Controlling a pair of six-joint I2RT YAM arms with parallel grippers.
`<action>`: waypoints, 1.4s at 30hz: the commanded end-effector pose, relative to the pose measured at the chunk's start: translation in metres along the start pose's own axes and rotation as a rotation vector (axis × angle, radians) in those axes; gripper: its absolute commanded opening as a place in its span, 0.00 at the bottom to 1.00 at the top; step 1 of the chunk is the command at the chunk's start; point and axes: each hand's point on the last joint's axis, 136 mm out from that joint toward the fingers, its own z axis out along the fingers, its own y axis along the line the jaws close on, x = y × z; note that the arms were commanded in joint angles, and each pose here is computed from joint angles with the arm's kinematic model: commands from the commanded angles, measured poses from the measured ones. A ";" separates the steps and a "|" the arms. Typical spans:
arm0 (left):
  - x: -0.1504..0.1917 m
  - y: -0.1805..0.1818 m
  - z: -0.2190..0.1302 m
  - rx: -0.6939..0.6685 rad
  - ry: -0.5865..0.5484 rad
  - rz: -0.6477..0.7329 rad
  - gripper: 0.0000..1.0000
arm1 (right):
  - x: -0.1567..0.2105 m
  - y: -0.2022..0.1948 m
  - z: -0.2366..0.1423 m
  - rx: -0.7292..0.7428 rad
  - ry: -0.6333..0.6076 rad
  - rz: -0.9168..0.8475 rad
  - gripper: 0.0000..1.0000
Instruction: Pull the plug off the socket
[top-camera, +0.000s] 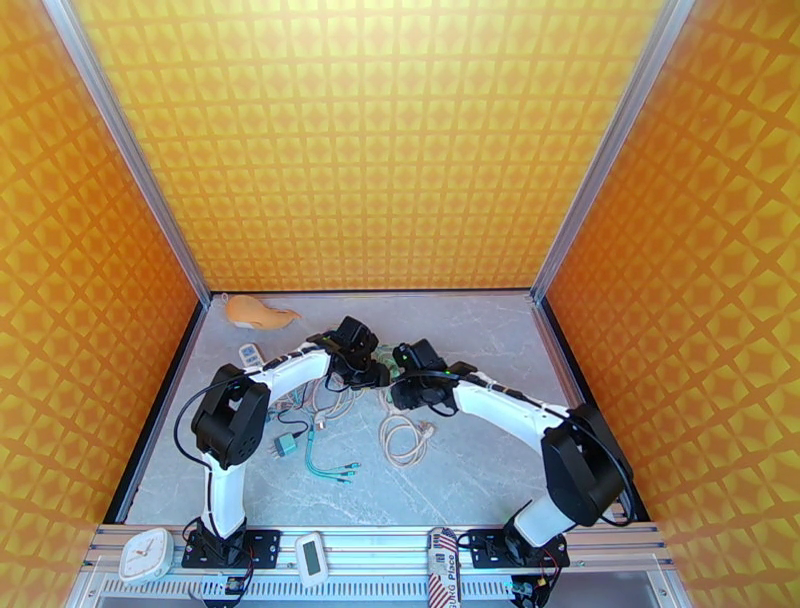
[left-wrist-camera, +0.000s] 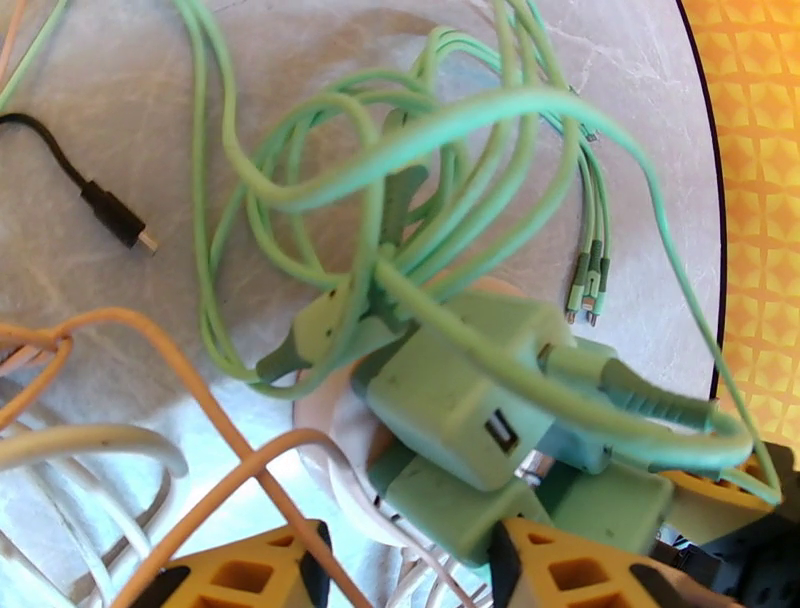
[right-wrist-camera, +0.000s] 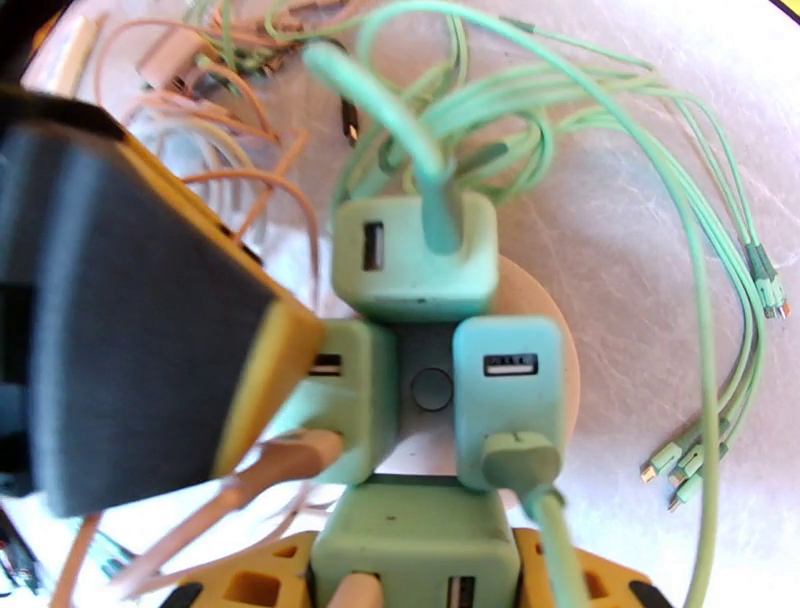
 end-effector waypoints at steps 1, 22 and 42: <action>0.058 0.093 0.034 -0.320 0.174 -0.102 0.47 | -0.030 0.019 -0.012 -0.082 -0.101 0.003 0.32; 0.005 0.043 -0.002 -0.244 0.034 -0.077 0.51 | 0.045 -0.068 -0.068 0.390 0.021 0.052 0.34; -0.037 -0.013 -0.083 -0.080 -0.245 -0.081 0.69 | 0.136 -0.060 -0.038 0.321 0.415 0.089 0.38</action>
